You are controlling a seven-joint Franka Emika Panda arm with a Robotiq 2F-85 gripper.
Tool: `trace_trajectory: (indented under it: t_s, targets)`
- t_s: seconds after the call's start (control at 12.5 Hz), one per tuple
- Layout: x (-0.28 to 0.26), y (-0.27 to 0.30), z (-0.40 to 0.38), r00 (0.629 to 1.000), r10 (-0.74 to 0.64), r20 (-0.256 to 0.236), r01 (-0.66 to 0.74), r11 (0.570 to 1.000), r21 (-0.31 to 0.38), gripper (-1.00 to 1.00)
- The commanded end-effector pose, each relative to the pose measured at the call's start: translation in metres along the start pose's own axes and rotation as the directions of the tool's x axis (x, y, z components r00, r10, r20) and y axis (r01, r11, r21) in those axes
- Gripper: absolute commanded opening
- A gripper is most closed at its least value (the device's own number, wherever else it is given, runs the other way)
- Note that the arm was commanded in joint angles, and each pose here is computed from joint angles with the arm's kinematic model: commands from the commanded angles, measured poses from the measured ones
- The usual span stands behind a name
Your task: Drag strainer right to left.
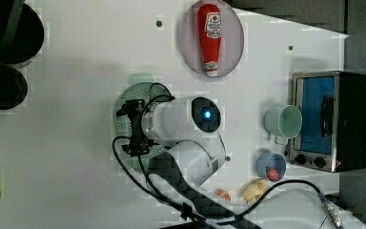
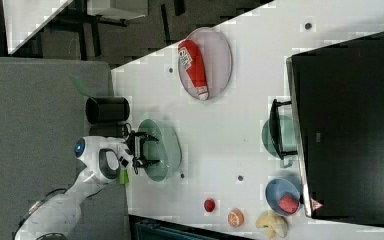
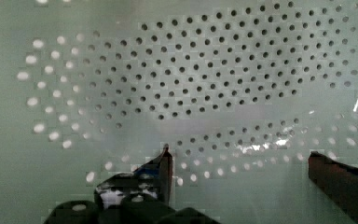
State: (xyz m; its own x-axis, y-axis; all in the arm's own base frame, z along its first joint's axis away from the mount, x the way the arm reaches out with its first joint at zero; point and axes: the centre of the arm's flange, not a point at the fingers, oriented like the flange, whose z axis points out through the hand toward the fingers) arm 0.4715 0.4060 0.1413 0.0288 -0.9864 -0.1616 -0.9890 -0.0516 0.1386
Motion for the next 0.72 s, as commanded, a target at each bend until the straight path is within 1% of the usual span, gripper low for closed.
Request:
trace_trajectory:
  t_s: [0.08, 0.16, 0.24, 0.32, 0.4, 0.48, 0.56, 0.64, 0.72]
  targets:
    - [-0.041, 0.002, -0.02, 0.997, 0.053, 0.053, -0.057, 0.995, 0.076, 1.0]
    - [-0.042, 0.003, -0.02, 0.998, 0.046, 0.049, -0.05, 0.996, 0.077, 1.0]
    - [-0.041, 0.001, -0.026, 0.999, 0.01, 0.039, -0.013, 0.996, 0.089, 1.0]
    - [-0.038, -0.001, -0.039, 0.999, -0.05, 0.017, 0.048, 0.994, 0.094, 1.0]
    - [-0.033, -0.004, -0.059, 0.992, -0.127, -0.018, 0.128, 0.988, 0.082, 1.0]
    - [-0.024, -0.007, -0.085, 0.975, -0.215, -0.054, 0.218, 0.974, 0.056, 1.0]
    - [-0.012, -0.013, -0.121, 0.952, -0.295, -0.085, 0.3, 0.953, 0.046, 1.0]
    - [0.008, -0.019, -0.163, 0.927, -0.357, -0.115, 0.363, 0.931, 0.035, 1.0]
    - [0.033, -0.025, -0.212, 0.907, -0.399, -0.135, 0.407, 0.913, 0.04, 1.0]
